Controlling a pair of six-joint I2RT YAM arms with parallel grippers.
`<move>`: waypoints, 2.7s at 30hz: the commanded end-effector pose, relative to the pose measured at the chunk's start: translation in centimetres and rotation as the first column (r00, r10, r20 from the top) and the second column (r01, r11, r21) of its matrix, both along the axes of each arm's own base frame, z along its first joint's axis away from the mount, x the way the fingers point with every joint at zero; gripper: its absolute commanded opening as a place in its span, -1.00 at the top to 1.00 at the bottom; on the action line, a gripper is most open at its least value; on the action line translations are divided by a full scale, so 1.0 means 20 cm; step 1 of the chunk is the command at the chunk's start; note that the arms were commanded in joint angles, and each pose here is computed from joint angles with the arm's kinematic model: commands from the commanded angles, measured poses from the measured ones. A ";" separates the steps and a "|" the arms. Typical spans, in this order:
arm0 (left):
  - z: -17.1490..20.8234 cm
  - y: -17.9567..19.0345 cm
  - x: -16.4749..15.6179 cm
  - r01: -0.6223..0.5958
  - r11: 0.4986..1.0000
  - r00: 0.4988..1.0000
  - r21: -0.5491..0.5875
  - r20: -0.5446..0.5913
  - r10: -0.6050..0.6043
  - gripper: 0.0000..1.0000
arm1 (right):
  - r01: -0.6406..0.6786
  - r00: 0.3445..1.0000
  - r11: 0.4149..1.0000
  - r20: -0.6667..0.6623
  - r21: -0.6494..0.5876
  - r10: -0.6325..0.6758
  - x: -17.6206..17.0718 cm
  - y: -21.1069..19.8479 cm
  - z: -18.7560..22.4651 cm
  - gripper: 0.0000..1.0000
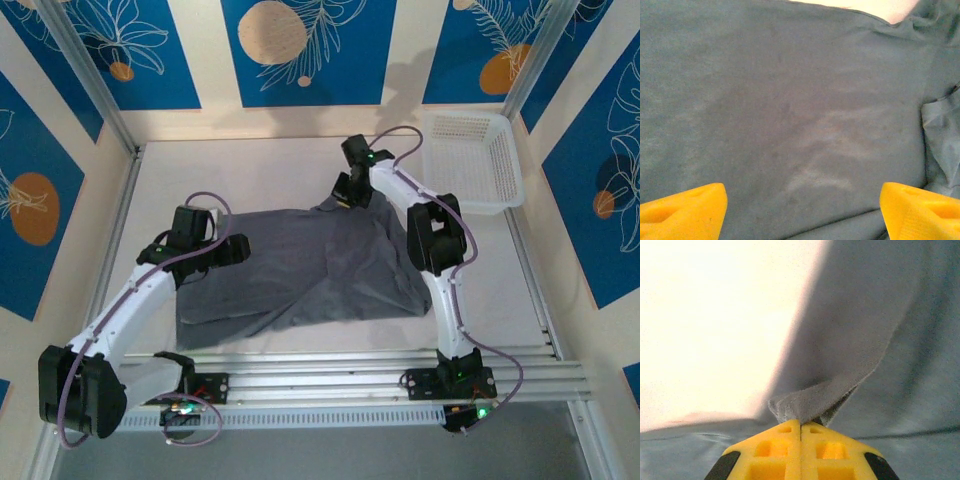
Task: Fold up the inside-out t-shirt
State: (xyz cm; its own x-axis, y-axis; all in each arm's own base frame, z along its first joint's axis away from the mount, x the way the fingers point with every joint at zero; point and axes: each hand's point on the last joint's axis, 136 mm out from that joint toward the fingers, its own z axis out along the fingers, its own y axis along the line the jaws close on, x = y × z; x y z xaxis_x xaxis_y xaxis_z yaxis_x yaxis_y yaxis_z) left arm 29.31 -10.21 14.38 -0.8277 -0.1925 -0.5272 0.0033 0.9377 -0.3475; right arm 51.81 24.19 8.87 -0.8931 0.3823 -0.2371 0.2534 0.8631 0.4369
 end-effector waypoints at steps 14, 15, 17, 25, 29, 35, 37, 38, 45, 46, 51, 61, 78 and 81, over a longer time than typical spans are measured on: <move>-0.05 0.02 -0.06 -0.009 1.000 1.000 0.012 -0.012 0.009 -0.61 | -0.251 0.948 0.876 0.077 -0.413 0.308 0.26 -0.46 0.15 0.05; -0.05 0.02 -0.06 -0.005 1.000 1.000 0.010 -0.012 0.005 -0.61 | -0.268 0.950 0.867 0.033 -0.420 0.310 0.24 -0.52 0.10 0.05; -0.05 0.01 -0.05 -0.004 1.000 1.000 0.007 -0.014 0.004 -0.61 | -0.295 0.949 0.861 -0.023 -0.414 0.314 0.22 -0.59 0.03 0.05; -0.07 0.02 -0.06 -0.008 1.000 1.000 0.016 -0.019 0.008 -0.61 | -0.376 0.926 0.834 -0.184 -0.403 0.329 0.14 -0.69 -0.21 -0.13; -0.08 0.02 -0.05 -0.013 1.000 1.000 0.013 -0.022 0.013 -0.61 | -0.403 0.913 0.835 -0.221 -0.374 0.342 0.11 -0.65 -0.32 -0.13; -0.08 0.03 -0.06 -0.020 0.999 0.999 0.025 -0.027 0.020 -0.61 | -0.418 0.902 0.840 -0.266 -0.346 0.339 0.07 -0.62 -0.42 0.04; -0.07 0.04 -0.05 -0.028 0.999 0.999 0.033 -0.026 0.029 -0.61 | -0.424 0.898 0.839 -0.280 -0.340 0.340 0.06 -0.63 -0.44 0.11; -0.07 0.05 -0.04 -0.041 0.998 0.999 0.038 -0.025 0.042 -0.61 | -0.426 0.896 0.839 -0.289 -0.338 0.339 0.05 -0.63 -0.44 0.21; 0.02 0.23 0.10 -0.256 0.954 0.967 0.157 0.021 0.255 -0.50 | -0.402 0.913 0.839 -0.232 -0.366 0.336 0.08 -0.66 -0.25 1.00; 0.04 0.26 0.14 -0.289 0.944 0.957 0.162 0.038 0.286 -0.49 | -0.389 0.920 0.848 -0.208 -0.359 0.333 0.09 -0.66 -0.20 1.00; 0.01 0.48 0.37 -0.454 0.877 0.889 0.156 0.018 0.457 -0.39 | -0.347 0.938 0.885 -0.111 -0.311 0.329 0.10 -0.63 0.04 1.00; -0.30 0.70 0.81 -0.456 0.887 0.868 0.073 -0.182 0.461 -0.24 | -0.400 0.916 0.890 -0.115 -0.218 0.384 0.04 -0.54 0.06 1.00; -0.62 0.82 0.87 -0.456 0.872 0.804 0.180 -0.337 0.490 -0.28 | -0.376 0.926 0.912 -0.112 -0.163 0.361 0.04 -0.59 0.08 1.00; -0.64 0.80 0.89 -0.443 0.883 0.815 0.155 -0.340 0.468 -0.19 | -0.381 0.923 0.911 -0.118 -0.161 0.365 0.03 -0.59 0.07 1.00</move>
State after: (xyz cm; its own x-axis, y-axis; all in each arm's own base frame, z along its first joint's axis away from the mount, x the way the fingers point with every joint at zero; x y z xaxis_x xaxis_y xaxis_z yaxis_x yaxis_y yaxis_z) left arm 48.00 5.79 2.76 -0.7690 -0.5654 -0.2983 -0.5348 0.8246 -0.1842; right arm 53.27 12.30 8.35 -0.9816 -0.0286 -0.1886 -0.0723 0.9708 0.2288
